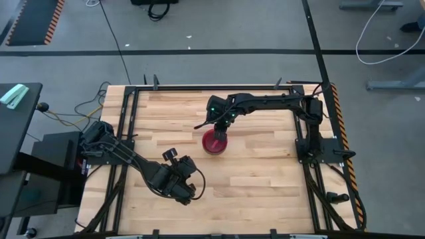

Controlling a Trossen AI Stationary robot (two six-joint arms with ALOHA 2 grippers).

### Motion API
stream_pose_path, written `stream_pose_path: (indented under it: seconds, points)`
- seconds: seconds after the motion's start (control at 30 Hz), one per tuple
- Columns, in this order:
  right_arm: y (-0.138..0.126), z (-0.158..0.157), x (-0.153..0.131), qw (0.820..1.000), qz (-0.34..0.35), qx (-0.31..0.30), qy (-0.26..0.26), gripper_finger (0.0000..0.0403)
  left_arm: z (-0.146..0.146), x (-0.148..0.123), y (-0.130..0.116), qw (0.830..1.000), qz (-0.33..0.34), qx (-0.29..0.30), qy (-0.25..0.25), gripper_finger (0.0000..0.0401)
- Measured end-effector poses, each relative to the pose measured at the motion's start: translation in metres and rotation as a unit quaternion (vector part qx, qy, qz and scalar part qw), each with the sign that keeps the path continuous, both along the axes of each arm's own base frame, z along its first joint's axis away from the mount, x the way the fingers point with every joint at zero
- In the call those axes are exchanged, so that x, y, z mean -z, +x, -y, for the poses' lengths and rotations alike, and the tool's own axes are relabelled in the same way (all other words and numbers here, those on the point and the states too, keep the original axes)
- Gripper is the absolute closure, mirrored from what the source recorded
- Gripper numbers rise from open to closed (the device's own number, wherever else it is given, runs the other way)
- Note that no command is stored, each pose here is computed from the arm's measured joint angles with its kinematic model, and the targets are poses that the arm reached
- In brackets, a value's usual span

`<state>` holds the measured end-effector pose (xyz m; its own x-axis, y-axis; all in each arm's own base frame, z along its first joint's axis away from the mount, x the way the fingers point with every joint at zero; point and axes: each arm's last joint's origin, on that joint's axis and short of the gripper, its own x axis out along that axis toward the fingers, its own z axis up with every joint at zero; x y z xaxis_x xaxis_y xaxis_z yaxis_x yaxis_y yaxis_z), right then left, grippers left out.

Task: Nest bowls inside each other
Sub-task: Stack the pink bowl onto the green bowl, then return to Home Position

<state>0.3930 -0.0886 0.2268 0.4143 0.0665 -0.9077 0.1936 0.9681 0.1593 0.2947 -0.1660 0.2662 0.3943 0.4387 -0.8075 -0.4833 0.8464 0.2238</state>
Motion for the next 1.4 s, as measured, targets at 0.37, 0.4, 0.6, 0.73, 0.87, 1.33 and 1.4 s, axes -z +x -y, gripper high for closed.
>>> stream_pose_path:
  seconds: [0.37,0.4,0.6,0.73,0.87,1.33,1.4]
  points:
    - [-0.005,-0.002,-0.013,1.0,0.012,0.0,-0.002,0.0341,0.0,0.0,0.0,1.0,0.001,0.0,-0.001,0.0371]
    - [-0.006,-0.002,-0.016,1.0,0.017,0.0,-0.004,0.0341,0.0,0.0,0.0,1.0,0.001,0.0,-0.001,0.0373]
    - [-0.016,-0.012,-0.043,0.999,0.047,-0.008,-0.009,0.0341,0.0,0.0,0.001,1.0,0.002,0.005,0.002,0.0378]
    - [-0.03,-0.025,-0.074,0.995,0.091,-0.023,-0.019,0.0341,0.0,0.0,0.001,1.0,0.002,0.007,0.005,0.0372]
    - [-0.053,-0.045,-0.116,0.986,0.154,-0.047,-0.03,0.0341,0.0,0.0,0.001,1.0,0.003,0.008,0.005,0.0366]
    - [-0.178,-0.117,-0.224,0.932,0.341,-0.127,-0.002,0.0341,-0.011,-0.002,0.01,0.999,0.021,0.006,0.043,0.0378]
    - [-0.189,-0.125,-0.23,0.923,0.357,-0.142,0.002,0.0341,-0.015,-0.003,0.015,0.999,0.027,0.01,0.045,0.0375]
